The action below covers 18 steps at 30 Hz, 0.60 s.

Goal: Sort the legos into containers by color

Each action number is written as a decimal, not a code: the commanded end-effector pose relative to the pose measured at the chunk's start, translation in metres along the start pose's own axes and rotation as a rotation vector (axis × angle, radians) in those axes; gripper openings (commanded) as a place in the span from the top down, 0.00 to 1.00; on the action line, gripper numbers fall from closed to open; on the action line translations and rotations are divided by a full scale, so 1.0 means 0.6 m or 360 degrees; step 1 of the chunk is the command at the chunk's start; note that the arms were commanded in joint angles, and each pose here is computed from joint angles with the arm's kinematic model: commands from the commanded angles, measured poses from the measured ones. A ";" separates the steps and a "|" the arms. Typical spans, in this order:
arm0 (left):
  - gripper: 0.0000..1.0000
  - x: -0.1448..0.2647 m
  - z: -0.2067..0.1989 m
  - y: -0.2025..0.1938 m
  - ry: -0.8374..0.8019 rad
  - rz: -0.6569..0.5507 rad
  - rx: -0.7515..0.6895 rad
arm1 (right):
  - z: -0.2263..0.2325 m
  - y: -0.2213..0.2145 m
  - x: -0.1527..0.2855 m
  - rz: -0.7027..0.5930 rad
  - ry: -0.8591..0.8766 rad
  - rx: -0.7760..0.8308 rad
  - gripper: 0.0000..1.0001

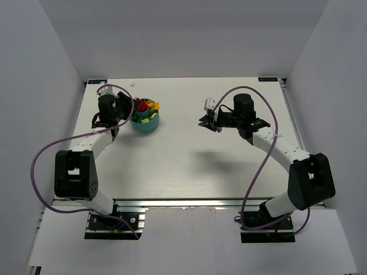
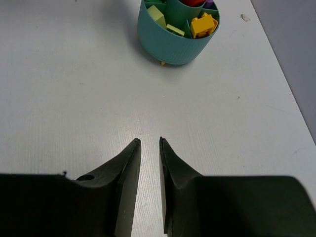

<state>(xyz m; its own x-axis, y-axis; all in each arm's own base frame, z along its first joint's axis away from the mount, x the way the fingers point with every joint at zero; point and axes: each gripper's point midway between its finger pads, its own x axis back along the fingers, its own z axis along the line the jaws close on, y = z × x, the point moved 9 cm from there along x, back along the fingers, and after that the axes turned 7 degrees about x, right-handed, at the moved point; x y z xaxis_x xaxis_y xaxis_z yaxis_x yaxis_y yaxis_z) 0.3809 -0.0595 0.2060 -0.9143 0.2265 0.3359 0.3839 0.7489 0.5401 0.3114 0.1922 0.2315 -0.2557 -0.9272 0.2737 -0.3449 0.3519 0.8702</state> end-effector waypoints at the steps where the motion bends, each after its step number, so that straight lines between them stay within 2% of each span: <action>1: 0.84 -0.004 -0.001 0.004 -0.0029 -0.0022 0.0002 | 0.001 -0.006 -0.001 -0.0027 0.0012 0.0018 0.73; 13: 0.80 -0.012 0.006 0.000 -0.0022 -0.0019 0.0016 | 0.001 -0.009 0.000 -0.0020 0.0016 0.0018 0.73; 18: 0.68 -0.010 0.008 -0.002 -0.0015 -0.0016 0.0017 | 0.002 -0.011 0.000 -0.0017 0.0019 0.0012 0.73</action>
<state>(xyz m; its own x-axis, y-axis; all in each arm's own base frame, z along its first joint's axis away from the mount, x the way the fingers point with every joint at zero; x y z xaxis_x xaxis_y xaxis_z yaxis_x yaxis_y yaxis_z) 0.3861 -0.0598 0.1948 -0.9093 0.2259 0.3496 0.3905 0.7539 0.5283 0.3131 0.1906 0.2291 -0.2571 -0.9258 0.2772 -0.3405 0.3552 0.8706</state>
